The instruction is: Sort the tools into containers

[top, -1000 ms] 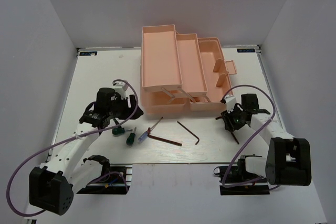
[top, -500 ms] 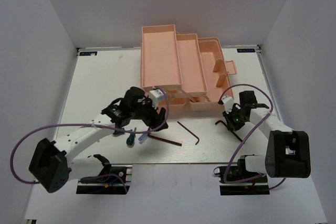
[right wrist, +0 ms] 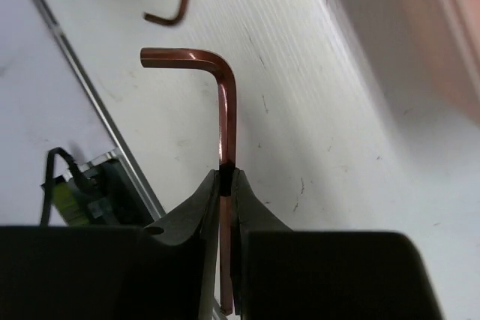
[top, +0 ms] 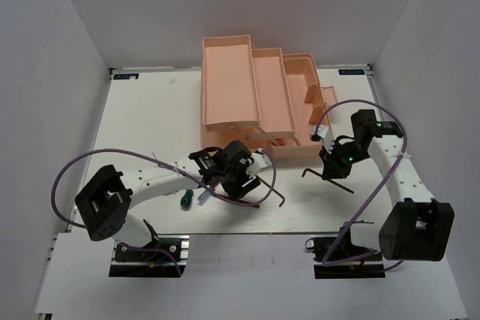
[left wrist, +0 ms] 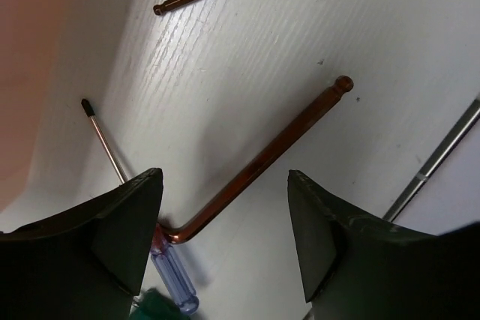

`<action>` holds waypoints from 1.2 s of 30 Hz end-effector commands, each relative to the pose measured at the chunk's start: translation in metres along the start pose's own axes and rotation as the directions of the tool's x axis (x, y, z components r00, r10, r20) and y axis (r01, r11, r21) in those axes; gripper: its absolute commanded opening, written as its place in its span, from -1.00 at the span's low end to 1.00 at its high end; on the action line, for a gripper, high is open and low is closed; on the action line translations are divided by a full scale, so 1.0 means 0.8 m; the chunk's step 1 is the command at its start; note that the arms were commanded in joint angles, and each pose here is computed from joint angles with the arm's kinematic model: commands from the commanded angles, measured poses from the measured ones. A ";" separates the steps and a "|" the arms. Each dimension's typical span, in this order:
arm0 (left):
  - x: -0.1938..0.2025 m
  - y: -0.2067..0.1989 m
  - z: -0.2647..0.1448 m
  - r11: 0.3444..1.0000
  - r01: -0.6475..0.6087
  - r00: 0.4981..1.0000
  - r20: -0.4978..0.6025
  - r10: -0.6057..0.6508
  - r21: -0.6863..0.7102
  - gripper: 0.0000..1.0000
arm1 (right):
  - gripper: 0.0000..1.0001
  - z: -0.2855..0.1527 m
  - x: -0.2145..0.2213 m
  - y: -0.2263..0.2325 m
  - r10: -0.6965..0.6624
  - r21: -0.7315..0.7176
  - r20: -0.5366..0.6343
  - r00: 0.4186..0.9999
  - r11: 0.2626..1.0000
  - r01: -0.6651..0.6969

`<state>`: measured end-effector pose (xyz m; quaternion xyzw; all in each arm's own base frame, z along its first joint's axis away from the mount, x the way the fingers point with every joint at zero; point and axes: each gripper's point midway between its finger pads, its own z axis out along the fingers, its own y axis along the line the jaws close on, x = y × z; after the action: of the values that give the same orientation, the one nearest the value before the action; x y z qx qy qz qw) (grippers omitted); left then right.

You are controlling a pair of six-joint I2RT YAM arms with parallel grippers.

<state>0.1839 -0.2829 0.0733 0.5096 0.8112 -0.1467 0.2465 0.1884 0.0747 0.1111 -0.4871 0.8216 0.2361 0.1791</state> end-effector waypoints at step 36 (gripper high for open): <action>0.041 -0.008 0.051 0.947 -0.322 0.928 -0.201 0.313 -0.013 -0.88 | 0.69 -0.071 -0.221 -0.191 0.471 0.183 0.506 0.723 0.760 -0.623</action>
<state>0.1930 -0.2726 0.0188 0.6269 0.7478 0.0057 0.2185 0.4203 0.0982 0.1885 -0.0702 0.9197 0.2126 0.3226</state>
